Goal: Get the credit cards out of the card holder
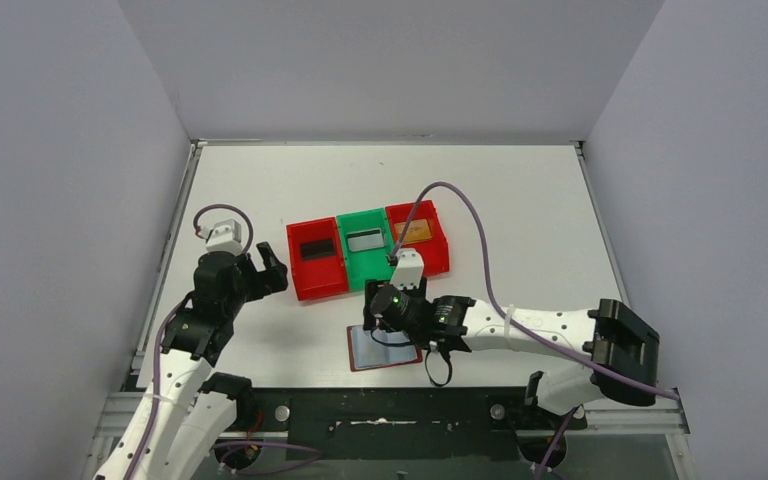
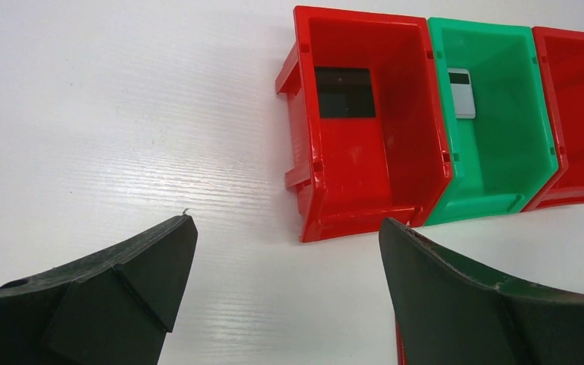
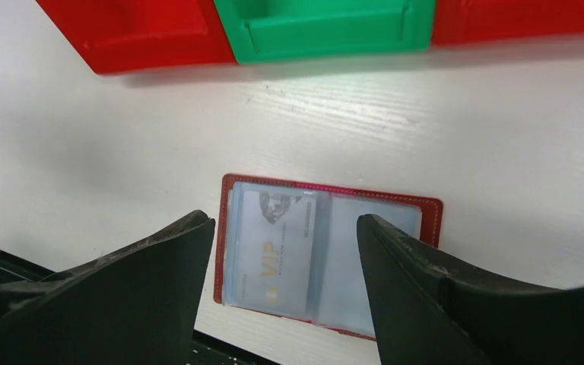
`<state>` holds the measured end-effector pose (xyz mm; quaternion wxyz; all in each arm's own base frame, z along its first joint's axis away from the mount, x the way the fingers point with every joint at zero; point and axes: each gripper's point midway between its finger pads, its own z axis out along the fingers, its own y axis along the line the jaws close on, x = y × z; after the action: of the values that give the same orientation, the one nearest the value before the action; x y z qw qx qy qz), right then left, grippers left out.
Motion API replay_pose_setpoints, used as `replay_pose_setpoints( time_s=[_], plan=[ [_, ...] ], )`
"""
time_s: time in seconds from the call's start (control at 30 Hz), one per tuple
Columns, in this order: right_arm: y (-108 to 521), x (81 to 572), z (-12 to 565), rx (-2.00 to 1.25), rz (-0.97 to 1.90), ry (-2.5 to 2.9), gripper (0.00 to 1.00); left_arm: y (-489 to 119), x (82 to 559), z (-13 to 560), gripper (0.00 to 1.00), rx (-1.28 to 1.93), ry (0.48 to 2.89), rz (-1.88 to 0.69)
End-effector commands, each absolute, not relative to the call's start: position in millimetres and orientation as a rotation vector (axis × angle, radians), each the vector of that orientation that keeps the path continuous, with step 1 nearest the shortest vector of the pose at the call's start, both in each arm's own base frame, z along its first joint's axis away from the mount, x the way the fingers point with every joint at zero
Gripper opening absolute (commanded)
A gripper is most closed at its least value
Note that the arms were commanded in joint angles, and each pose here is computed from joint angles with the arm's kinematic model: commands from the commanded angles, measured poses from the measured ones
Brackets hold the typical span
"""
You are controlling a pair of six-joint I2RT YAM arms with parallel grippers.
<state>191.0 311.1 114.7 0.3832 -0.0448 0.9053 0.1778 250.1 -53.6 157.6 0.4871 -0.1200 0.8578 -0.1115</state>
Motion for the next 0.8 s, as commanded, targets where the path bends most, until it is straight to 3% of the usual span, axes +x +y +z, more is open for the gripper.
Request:
replay_pose_setpoints(
  time_s=[0.0,0.77],
  plan=[
    [331,182,99,-0.038,0.491,2.326,0.69,-50,261,176,0.93,-0.308,2.009,-0.271],
    [355,156,41,-0.23,0.288,2.504,0.55,-49,261,175,0.92,-0.312,2.008,-0.271]
  ],
)
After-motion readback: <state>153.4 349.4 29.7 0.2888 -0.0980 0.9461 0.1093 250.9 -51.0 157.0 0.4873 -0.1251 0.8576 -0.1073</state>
